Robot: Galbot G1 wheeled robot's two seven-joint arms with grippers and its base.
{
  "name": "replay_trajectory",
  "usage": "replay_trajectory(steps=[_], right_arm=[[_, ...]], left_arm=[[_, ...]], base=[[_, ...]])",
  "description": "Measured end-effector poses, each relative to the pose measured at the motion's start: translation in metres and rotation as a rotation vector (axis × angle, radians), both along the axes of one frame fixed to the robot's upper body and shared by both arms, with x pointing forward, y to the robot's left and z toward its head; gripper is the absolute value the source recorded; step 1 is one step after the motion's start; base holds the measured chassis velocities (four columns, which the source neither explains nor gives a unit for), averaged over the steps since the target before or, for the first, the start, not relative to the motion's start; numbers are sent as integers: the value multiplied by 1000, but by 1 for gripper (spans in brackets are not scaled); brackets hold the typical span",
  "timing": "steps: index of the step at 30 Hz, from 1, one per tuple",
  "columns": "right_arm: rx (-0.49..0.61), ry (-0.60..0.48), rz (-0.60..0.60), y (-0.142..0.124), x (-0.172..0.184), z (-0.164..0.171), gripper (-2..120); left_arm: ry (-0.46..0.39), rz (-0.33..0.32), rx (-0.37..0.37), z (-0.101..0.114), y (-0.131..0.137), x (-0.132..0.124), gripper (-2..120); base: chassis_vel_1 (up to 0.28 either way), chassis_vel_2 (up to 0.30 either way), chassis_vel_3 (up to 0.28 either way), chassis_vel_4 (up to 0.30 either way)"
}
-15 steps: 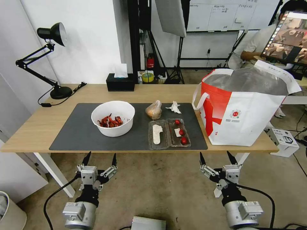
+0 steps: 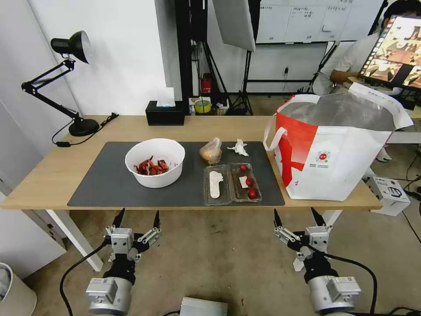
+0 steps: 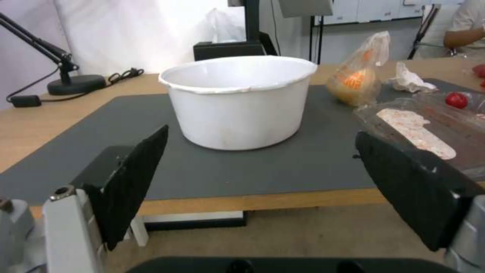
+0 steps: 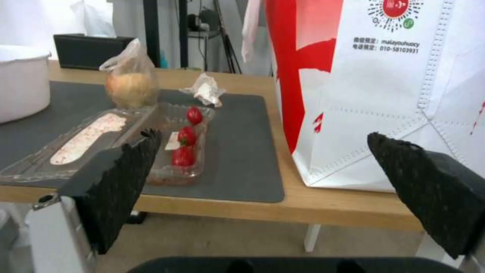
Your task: Pick up the trash from the table and place it into the takeout bag.
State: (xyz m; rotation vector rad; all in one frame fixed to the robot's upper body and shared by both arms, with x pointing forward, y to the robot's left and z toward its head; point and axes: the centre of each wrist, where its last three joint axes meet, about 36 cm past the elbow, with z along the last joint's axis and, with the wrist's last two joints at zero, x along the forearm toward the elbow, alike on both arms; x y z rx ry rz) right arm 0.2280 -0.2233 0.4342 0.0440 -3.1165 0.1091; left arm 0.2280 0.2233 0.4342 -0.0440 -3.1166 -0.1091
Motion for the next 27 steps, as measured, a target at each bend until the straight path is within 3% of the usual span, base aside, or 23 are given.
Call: replay_trajectory(steps=[7, 10, 11, 13, 15, 27], right_arm=[[-3, 3, -4, -2, 1, 0, 100], [-24, 28, -35, -16, 5, 5, 100], [-60, 58, -92, -38, 14, 16, 100], [-81, 74, -124, -50, 19, 23, 100], [-97, 84, -150, -64, 26, 30, 100], [-98, 90, -156, -67, 27, 28, 100]], left_arm=[[-4, 6, -14, 0, -1, 3, 100], [7, 33, -87, 0, -9, 17, 100], [16, 49, -156, 1, -18, 34, 100], [19, 53, -168, 2, -20, 37, 100], [37, 3, -216, 0, -22, 40, 100], [45, -29, -224, -5, -22, 41, 100]], base=[[0, 0, 0, 0], [0, 0, 0, 0], [0, 0, 0, 0], [0, 0, 0, 0], [0, 0, 0, 0], [0, 0, 0, 0]])
